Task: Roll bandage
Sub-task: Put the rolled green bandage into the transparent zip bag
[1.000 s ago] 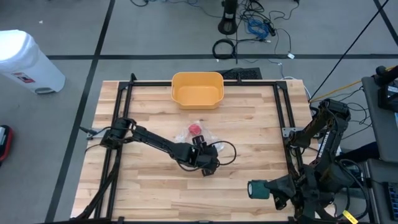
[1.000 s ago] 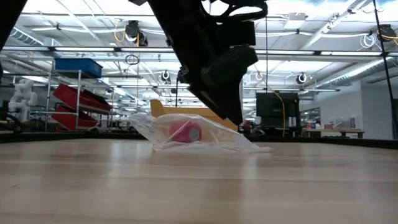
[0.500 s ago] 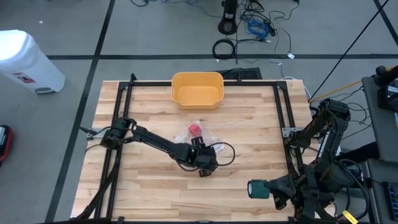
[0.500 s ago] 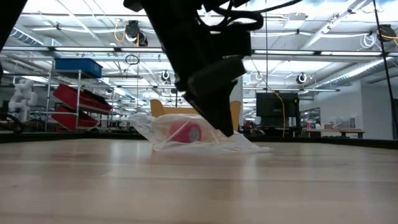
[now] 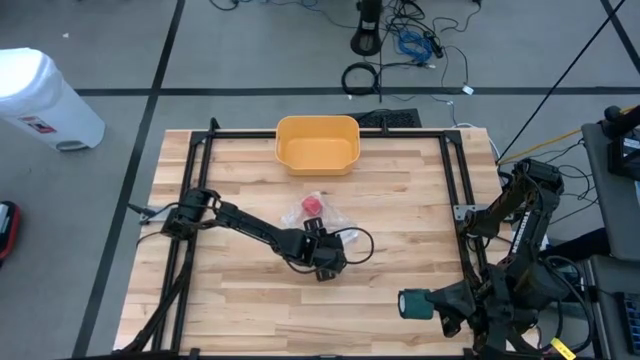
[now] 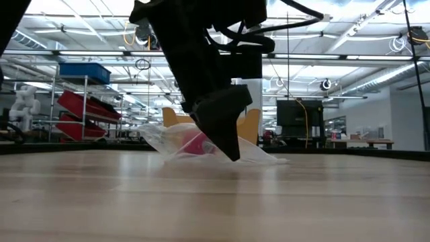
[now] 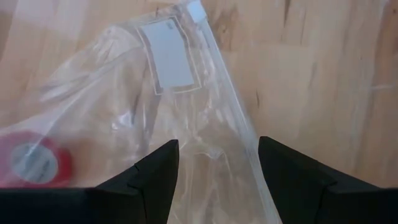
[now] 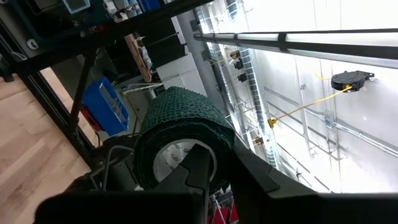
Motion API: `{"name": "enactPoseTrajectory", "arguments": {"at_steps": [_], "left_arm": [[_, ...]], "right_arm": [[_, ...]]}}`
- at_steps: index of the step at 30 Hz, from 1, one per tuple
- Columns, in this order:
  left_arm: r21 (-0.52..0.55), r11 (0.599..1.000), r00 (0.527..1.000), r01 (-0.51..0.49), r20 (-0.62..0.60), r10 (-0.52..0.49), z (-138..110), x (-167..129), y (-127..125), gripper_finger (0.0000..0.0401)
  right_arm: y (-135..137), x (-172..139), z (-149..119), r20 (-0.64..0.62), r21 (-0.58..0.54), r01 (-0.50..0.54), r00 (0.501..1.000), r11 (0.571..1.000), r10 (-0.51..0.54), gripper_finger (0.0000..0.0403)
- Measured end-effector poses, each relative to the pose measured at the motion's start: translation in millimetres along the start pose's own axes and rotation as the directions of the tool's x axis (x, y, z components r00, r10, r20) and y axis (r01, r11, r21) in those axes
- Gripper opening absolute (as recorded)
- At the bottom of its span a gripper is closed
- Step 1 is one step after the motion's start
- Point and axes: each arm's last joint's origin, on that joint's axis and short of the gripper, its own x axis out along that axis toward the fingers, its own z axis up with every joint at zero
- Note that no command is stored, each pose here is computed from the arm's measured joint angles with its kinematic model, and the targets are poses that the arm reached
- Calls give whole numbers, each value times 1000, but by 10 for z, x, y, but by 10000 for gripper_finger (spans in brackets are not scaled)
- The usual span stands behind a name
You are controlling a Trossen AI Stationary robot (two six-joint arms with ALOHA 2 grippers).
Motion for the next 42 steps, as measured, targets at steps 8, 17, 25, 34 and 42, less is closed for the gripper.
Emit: {"name": "enactPoseTrajectory", "arguments": {"at_steps": [8, 17, 25, 34, 42], "left_arm": [[32, 999, 1000, 0, 2, -1, -11, -14, -30, 228], [54, 994, 995, -93, 32, 91, -4, -14, 1, 228], [69, 988, 990, -140, 14, 139, -34, -17, 25, 228], [71, 989, 991, -127, -26, 129, -80, -29, 10, 228], [88, 976, 979, -201, -21, 204, -95, -33, 43, 228]], "right_arm": [[1, 0, 0, 0, 0, 0, 1000, 1000, 0, 38], [1, 0, 0, 0, 0, -1, 1000, 1000, 1, 38], [2, 0, 0, -1, -1, -1, 1000, 1000, 1, 38], [2, 0, -1, -3, -2, -2, 1000, 1000, 2, 38], [2, -2, 0, -4, -1, -2, 1000, 1000, 2, 38]]}}
